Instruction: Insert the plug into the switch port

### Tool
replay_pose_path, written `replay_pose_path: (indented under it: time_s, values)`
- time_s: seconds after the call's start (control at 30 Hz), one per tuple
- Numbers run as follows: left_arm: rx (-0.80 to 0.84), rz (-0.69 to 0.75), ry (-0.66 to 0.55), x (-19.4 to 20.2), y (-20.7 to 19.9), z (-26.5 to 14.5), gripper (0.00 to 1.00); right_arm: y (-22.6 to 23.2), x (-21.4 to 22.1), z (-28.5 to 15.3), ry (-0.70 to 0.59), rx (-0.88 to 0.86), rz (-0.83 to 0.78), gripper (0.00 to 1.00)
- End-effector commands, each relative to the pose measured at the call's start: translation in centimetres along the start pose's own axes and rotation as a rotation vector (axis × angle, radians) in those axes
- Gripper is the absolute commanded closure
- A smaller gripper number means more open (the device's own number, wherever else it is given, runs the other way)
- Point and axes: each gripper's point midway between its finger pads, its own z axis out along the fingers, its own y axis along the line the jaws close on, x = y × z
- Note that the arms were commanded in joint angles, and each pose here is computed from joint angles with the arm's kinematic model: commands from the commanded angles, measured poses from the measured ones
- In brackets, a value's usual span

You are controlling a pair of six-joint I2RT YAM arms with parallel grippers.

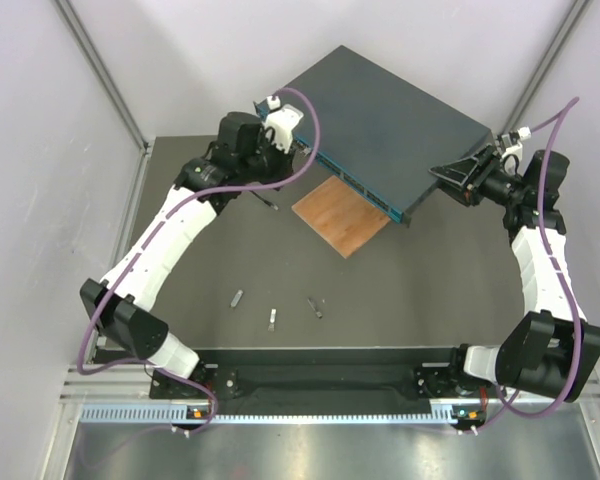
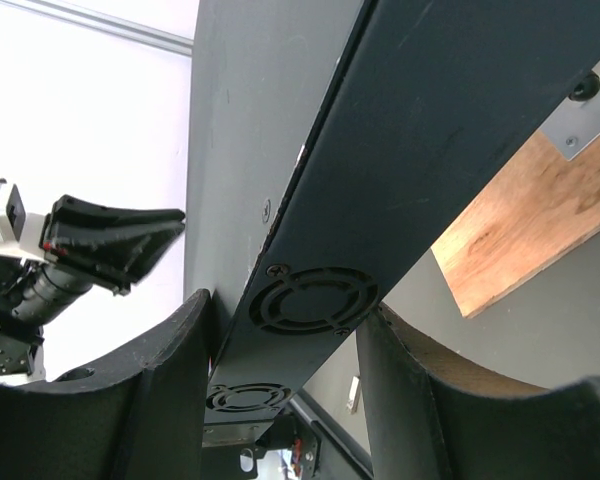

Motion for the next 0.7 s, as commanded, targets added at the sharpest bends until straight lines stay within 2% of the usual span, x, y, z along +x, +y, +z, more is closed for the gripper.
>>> replay_pose_path:
  time_s: [0.0,0.03,0.17,0.37,0.67]
  values:
    - [-0.033,-0.028,-0.102,-2.8,1.2,-1.3,0.78,2.2,0.3,2.1,0.034,-0.089,-0.258,1.0]
    - [-0.032,-0.029,-0.108,-3.1,1.3,-1.2,0.86,2.0,0.5,2.1,0.043,-0.079,-0.24,1.0]
    - [-0.007,-0.041,-0.133,-3.9,1.0,-0.3,0.94,2.0,0.6,2.2,0.048,-0.078,-0.238,1.0]
    - [0.046,-0.074,-0.128,-3.7,0.2,1.3,1.0,2.0,0.6,2.1,0.048,-0.078,-0.241,1.0]
    - [0.027,-0.086,-0.18,-5.0,0.8,3.1,1.0,1.9,0.6,2.1,0.053,-0.077,-0.247,1.0]
